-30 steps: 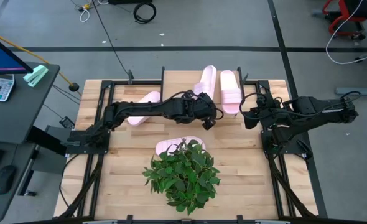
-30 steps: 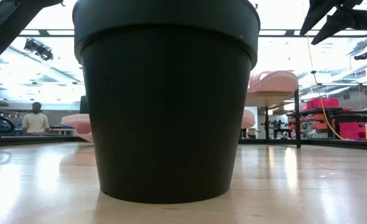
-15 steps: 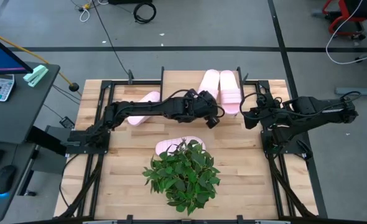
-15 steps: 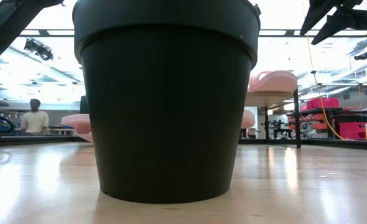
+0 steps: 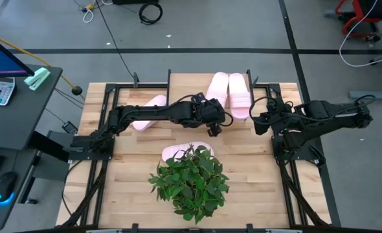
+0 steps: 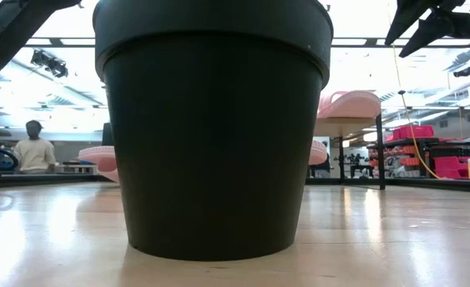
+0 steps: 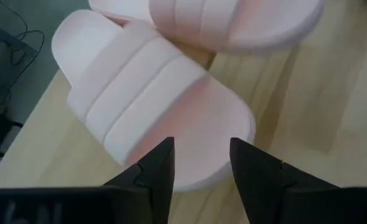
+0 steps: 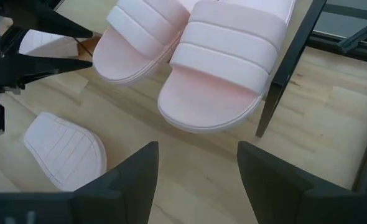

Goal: Pick and place slides into the shelf
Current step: Put the bottom left slide on the shelf

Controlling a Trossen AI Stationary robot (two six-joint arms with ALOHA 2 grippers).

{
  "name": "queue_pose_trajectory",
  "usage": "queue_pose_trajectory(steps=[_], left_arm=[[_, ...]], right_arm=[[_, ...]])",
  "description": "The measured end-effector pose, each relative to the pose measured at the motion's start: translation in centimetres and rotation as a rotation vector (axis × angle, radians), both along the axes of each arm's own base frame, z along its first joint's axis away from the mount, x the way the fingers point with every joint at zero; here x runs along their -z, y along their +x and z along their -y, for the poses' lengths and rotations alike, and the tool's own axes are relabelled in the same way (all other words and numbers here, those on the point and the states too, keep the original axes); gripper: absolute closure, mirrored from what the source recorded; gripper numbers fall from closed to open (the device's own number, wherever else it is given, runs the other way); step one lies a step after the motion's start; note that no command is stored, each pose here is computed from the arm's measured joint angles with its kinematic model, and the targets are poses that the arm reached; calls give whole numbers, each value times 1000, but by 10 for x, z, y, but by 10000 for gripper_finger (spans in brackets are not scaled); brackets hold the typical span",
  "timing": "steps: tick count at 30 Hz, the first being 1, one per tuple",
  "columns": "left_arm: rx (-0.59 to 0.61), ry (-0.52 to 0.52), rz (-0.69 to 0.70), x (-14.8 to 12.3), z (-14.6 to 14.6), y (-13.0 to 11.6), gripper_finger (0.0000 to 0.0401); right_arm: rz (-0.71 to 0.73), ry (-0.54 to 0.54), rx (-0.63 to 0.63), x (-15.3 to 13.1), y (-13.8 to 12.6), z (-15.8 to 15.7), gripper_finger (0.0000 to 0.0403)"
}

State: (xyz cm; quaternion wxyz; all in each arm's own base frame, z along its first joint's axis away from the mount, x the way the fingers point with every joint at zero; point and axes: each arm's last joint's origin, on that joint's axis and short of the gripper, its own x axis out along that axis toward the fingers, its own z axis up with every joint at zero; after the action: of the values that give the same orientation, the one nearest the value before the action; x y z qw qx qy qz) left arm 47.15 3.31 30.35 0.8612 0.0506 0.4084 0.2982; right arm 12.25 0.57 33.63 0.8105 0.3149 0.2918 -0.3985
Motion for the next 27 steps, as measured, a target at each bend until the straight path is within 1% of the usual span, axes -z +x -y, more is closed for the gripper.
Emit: queue_pose_trajectory(steps=[7,10,12,14,18,22,27], left_arm=[[109,57,-144,4,6,-5,244],[110,76,-167,1,7,-8,245],[106,80,-179,-5,7,-14,244],[79,87,-162,-13,4,-19,244],[-4,105,-180,-22,-6,-30,254],[-37,110,-232,-20,-22,-36,274],[-74,90,-253,-11,-45,-35,299]], right_arm=[[-4,-3,-6,0,0,0,179],[-7,-6,-11,0,0,0,179],[-7,-7,-12,0,0,0,179],[-8,-7,-12,0,0,0,179],[-9,-9,-14,0,0,0,179],[-15,-16,-23,0,0,0,179],[-14,-29,-18,0,0,0,179]])
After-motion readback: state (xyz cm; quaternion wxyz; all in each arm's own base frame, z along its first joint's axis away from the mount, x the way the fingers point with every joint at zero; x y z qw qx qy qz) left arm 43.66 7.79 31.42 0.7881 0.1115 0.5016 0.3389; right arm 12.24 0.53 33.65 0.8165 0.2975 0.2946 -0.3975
